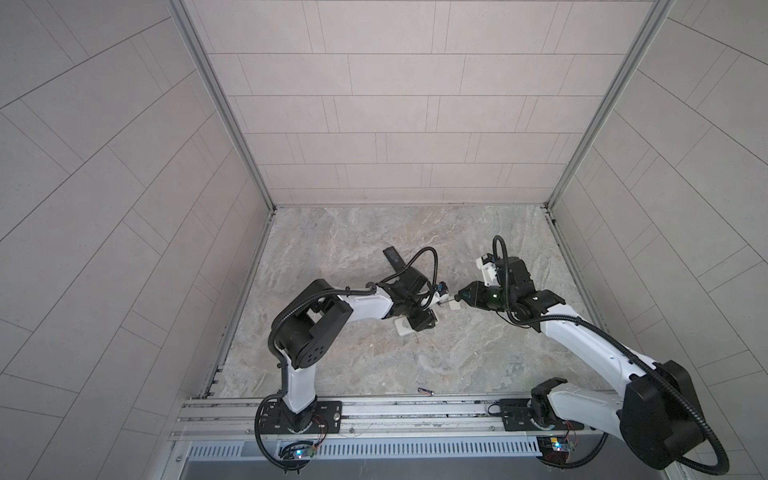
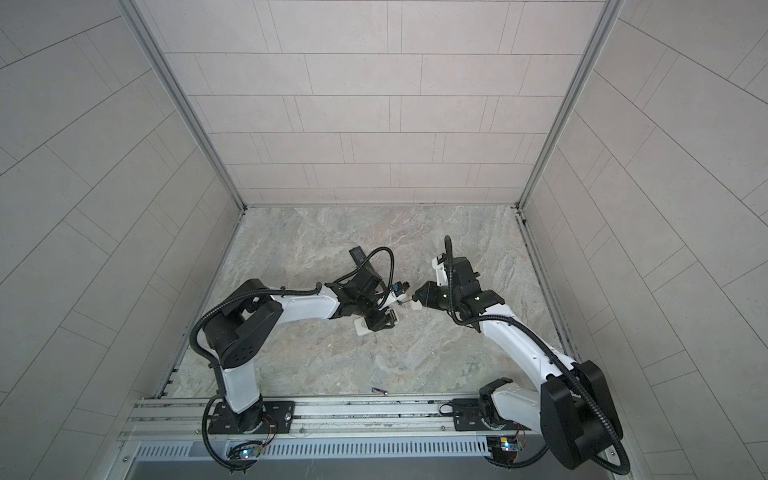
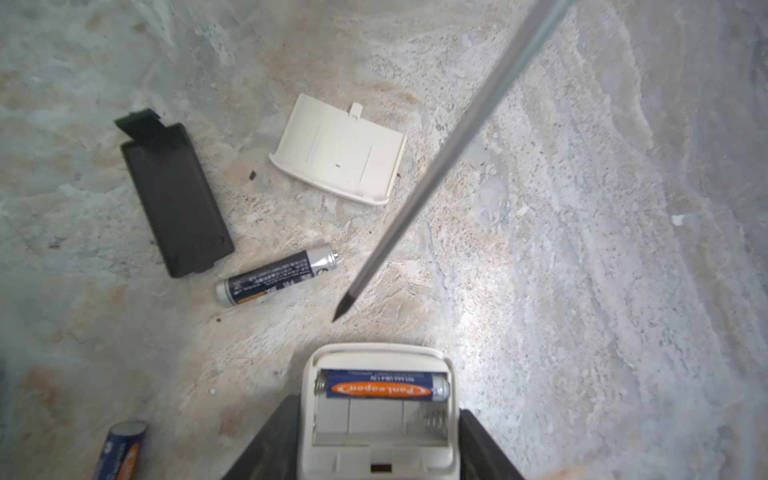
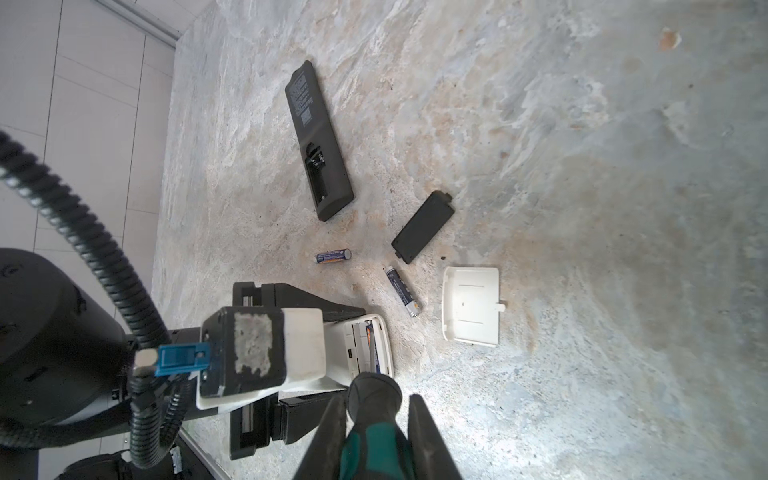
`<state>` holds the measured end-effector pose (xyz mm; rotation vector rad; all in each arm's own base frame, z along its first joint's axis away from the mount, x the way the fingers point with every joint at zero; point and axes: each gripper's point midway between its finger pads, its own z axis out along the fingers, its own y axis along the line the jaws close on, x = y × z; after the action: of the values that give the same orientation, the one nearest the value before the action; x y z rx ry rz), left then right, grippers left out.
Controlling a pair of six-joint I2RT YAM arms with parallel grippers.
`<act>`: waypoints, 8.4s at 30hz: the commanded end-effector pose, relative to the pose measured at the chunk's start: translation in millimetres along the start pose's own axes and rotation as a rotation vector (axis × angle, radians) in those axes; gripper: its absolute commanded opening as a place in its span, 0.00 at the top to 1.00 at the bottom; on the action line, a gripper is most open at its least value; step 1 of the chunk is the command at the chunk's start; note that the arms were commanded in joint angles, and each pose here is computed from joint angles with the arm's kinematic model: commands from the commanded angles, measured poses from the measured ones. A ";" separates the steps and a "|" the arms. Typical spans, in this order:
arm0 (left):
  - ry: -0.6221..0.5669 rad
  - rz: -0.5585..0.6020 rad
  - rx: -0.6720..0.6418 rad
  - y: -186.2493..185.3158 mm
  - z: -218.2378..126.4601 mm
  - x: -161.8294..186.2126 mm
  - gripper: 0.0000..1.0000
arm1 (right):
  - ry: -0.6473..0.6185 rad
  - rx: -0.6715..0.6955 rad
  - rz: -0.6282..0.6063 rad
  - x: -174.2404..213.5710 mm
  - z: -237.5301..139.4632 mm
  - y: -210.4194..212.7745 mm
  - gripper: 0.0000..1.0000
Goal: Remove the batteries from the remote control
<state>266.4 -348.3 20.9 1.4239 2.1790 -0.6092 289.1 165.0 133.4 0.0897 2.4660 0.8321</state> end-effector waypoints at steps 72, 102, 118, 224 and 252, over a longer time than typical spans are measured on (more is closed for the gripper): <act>0.057 0.046 -0.106 10.3 -8.4 11.3 0.54 | 0.324 0.021 0.222 48.6 53.5 -23.3 1.00; 0.145 -0.115 0.078 8.0 -12.5 13.8 0.58 | 0.460 0.084 0.206 67.3 31.9 -34.7 1.00; 0.146 -0.155 0.128 9.2 -7.2 13.7 0.58 | 0.563 0.069 0.251 74.4 21.3 -36.0 1.00; 0.160 -0.245 0.306 -9.9 1.4 16.1 0.60 | 0.215 0.098 0.144 13.7 14.1 0.1 1.00; 0.158 -0.284 0.329 -9.9 -1.3 12.9 0.60 | -0.088 0.087 -0.226 20.5 3.4 27.3 1.00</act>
<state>260.7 -350.9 30.5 1.3670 2.4261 -1.0358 259.7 194.8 120.1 -0.1222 2.4778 0.6295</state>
